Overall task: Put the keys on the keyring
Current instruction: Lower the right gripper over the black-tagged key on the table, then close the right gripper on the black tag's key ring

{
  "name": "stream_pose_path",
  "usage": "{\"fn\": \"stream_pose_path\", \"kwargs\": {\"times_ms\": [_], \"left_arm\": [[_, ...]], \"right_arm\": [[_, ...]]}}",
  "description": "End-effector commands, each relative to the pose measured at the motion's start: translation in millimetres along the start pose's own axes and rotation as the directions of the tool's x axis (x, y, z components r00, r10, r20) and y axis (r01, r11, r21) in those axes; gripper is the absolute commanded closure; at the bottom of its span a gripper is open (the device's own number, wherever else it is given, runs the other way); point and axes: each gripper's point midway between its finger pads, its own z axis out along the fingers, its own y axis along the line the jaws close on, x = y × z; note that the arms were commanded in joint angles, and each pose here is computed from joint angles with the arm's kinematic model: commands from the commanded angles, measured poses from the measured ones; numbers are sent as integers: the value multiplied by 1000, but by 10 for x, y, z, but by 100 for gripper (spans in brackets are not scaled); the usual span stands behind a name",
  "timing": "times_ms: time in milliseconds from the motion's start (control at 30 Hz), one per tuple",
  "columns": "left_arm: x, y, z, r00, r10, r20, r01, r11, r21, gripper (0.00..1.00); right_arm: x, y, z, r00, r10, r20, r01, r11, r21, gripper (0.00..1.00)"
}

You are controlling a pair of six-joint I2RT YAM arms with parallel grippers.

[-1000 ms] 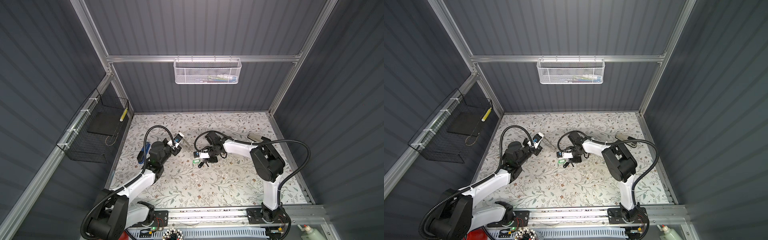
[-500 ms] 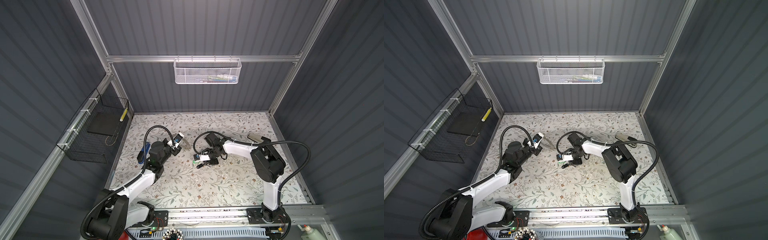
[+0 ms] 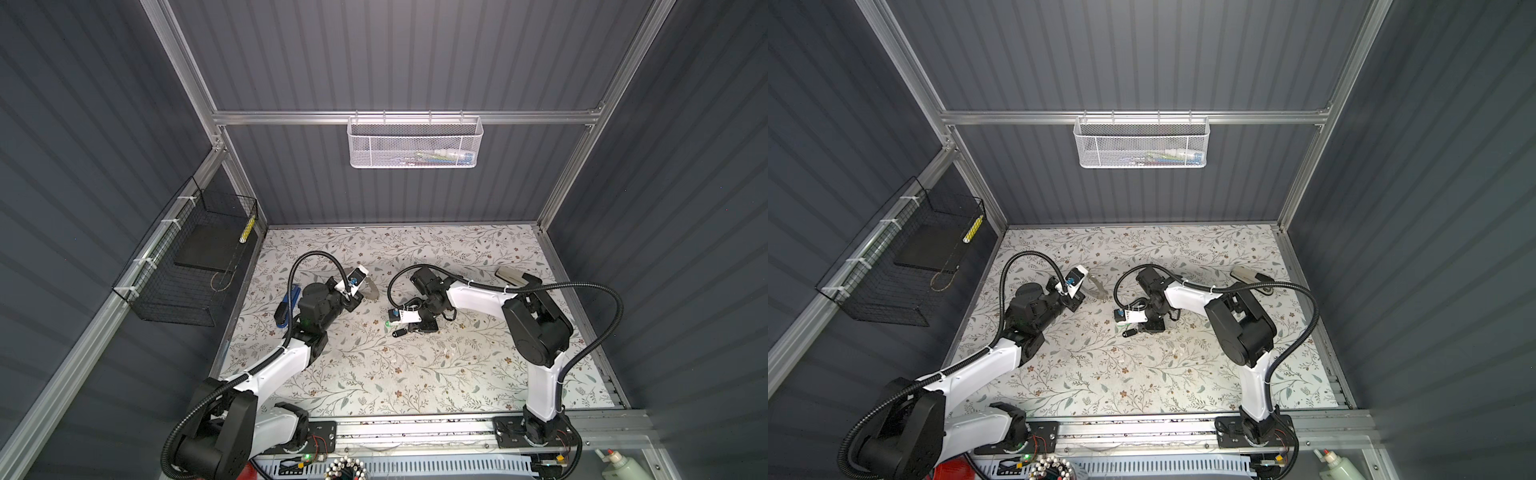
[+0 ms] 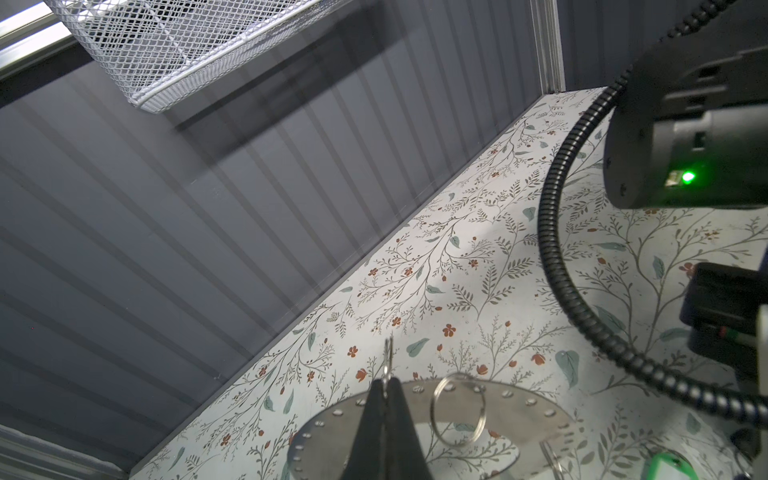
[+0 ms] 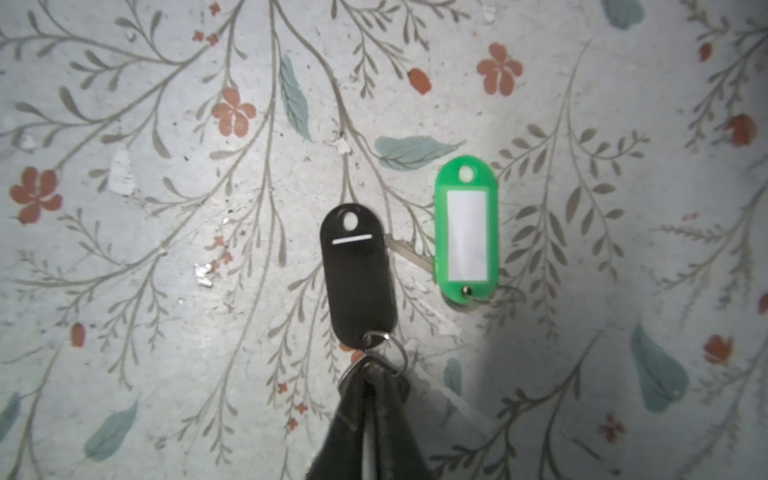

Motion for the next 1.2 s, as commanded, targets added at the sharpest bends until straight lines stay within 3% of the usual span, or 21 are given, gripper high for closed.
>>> {"fn": "stream_pose_path", "kwargs": {"times_ms": [0, 67, 233, 733, 1167], "left_arm": [[-178, 71, -21, 998, -1, 60, 2, 1000, -18, 100], [-174, 70, -18, 998, -2, 59, 3, 1000, -16, 100], [-170, 68, -16, 998, -2, 58, 3, 1000, -17, 100], [-154, 63, -7, 999, -3, 54, 4, 1000, -16, 100], [-145, 60, -2, 999, -4, 53, 4, 1000, -14, 100]], "right_arm": [[-37, 97, -74, 1000, 21, 20, -20, 1000, -23, 79], [-42, 61, -82, 999, 24, 23, -24, 1000, -18, 73], [-110, -9, -84, 999, 28, 41, -27, 999, -29, 68], [-30, 27, 65, 1000, 7, -18, -9, 995, -104, 66], [6, 34, 80, 999, 16, -40, -19, 996, -82, 81]]}}
